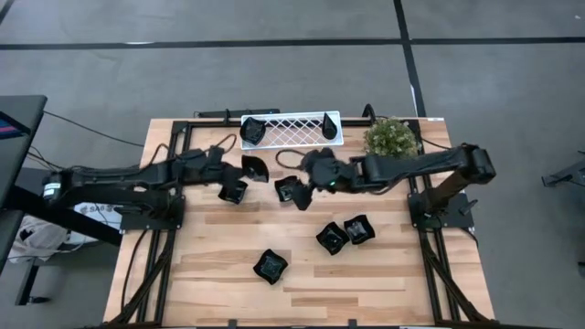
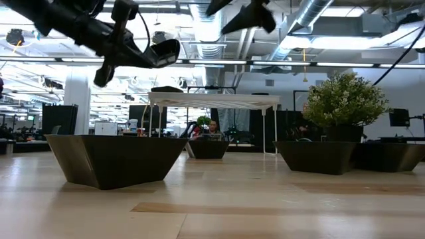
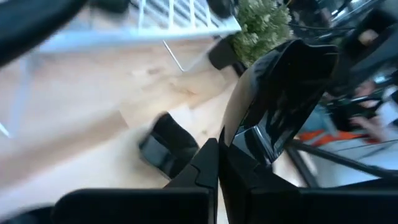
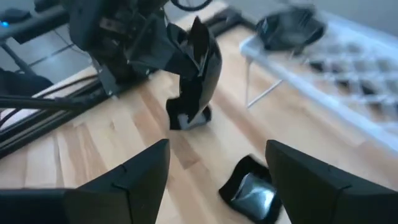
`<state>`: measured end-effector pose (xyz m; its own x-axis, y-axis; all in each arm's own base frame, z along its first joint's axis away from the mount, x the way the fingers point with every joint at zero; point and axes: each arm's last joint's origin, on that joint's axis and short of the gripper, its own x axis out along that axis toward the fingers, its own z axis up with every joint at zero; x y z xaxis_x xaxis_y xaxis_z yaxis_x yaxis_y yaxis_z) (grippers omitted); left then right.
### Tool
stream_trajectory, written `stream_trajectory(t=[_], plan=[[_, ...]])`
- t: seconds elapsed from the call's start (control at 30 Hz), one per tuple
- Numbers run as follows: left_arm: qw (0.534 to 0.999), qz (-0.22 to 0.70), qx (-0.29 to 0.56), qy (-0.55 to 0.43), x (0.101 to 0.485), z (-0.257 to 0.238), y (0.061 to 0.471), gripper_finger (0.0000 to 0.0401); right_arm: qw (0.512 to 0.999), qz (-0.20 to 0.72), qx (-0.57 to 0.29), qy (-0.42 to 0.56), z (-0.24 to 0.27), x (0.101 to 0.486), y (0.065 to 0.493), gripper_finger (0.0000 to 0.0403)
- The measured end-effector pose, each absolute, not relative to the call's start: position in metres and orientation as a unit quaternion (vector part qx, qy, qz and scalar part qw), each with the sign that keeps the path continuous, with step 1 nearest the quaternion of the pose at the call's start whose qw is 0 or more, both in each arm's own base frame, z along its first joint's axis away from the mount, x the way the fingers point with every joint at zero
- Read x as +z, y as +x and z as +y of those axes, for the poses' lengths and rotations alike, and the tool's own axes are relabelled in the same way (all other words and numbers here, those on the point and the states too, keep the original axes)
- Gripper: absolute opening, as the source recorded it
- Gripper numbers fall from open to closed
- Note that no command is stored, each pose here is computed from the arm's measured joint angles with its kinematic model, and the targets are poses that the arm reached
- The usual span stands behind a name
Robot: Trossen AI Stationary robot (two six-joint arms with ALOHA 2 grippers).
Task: Pick & Place Mini shaped plates
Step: Stack the black leaf shaped plate on top of the black leaf shaped plate on the shelf
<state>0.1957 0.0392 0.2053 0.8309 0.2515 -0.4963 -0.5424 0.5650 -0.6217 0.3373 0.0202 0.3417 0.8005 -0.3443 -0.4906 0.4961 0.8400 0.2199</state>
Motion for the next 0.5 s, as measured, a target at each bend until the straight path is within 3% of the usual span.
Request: stream_trajectory(t=[0.3,0.5], plan=[[0.869,0.201,0.335,-0.302,0.277,0.089,0.190,0.0005,0.941,0.180,-0.256,0.130,-0.014,0.379,0.302,0.0260],[0.842,0.285,0.345,-0.301,0.280,0.137,0.194,0.0005,0.927,0.184,-0.300,0.132,-0.041,0.381,0.294,0.0260]])
